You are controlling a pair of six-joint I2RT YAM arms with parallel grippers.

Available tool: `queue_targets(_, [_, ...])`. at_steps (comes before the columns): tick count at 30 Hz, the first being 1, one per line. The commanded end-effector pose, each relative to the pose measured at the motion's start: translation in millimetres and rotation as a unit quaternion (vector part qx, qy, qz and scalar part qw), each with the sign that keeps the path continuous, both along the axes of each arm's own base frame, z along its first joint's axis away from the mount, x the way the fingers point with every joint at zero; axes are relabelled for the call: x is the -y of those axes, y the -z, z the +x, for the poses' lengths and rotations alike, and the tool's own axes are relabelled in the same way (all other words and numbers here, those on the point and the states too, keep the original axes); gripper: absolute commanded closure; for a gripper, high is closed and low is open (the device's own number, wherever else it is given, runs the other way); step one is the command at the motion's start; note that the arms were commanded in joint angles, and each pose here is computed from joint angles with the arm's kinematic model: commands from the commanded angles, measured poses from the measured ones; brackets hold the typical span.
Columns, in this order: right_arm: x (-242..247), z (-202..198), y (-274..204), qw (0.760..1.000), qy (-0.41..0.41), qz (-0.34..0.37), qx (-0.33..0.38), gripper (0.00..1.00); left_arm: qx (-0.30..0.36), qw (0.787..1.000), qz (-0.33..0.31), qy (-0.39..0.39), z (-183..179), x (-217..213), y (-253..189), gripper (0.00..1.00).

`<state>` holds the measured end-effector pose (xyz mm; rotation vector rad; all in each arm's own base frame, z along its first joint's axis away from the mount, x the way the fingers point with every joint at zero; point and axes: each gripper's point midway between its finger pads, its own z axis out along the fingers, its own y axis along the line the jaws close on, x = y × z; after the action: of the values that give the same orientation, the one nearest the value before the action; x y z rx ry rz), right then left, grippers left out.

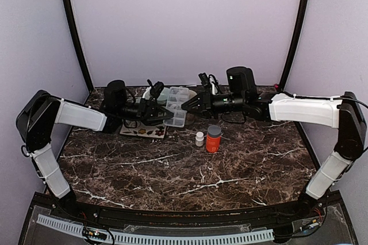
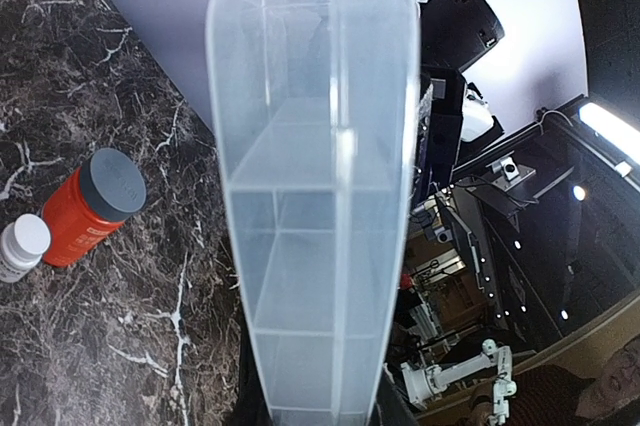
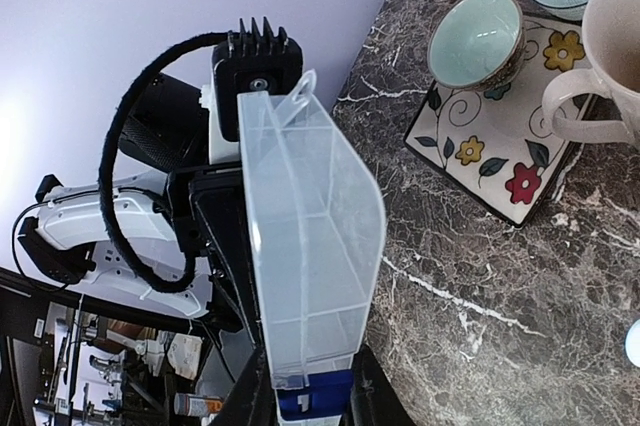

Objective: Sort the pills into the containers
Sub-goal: Open the lid of the pill container.

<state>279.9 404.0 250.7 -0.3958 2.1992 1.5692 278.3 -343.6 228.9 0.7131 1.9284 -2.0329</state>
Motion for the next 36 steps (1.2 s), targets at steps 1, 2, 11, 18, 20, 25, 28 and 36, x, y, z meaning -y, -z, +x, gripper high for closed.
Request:
queue_targets(1, [6,2,-3,1.0,0.009,-0.008,0.006,0.9,0.041,0.997,0.032,-0.059,18,-5,-9,1.0])
queue_targets(2, [7,4,-2,1.0,0.012,-0.012,0.005,0.9,0.043,0.996,0.039,-0.065,20,-5,-8,1.0])
queue_targets(11, [10,14,10,0.998,0.034,-0.057,0.002,0.91,0.049,0.99,0.078,-0.106,31,-9,4,1.0])
queue_targets(18, [13,18,18,0.996,0.044,-0.083,0.001,0.87,0.049,0.989,0.086,-0.112,34,-9,7,1.0])
queue_targets(20, [13,19,20,0.995,0.045,-0.086,0.0,0.84,0.046,0.989,0.087,-0.111,35,-9,9,1.0])
queue_targets(25, [14,20,23,0.994,0.046,-0.095,0.001,0.76,0.045,0.99,0.086,-0.107,35,-8,10,1.0])
queue_targets(28, [15,21,24,0.994,0.047,-0.098,0.001,0.73,0.043,0.989,0.086,-0.108,36,-8,11,1.0])
queue_targets(36, [10,23,26,0.994,0.039,-0.101,0.003,0.73,0.031,0.992,0.077,-0.095,35,-6,12,1.0])
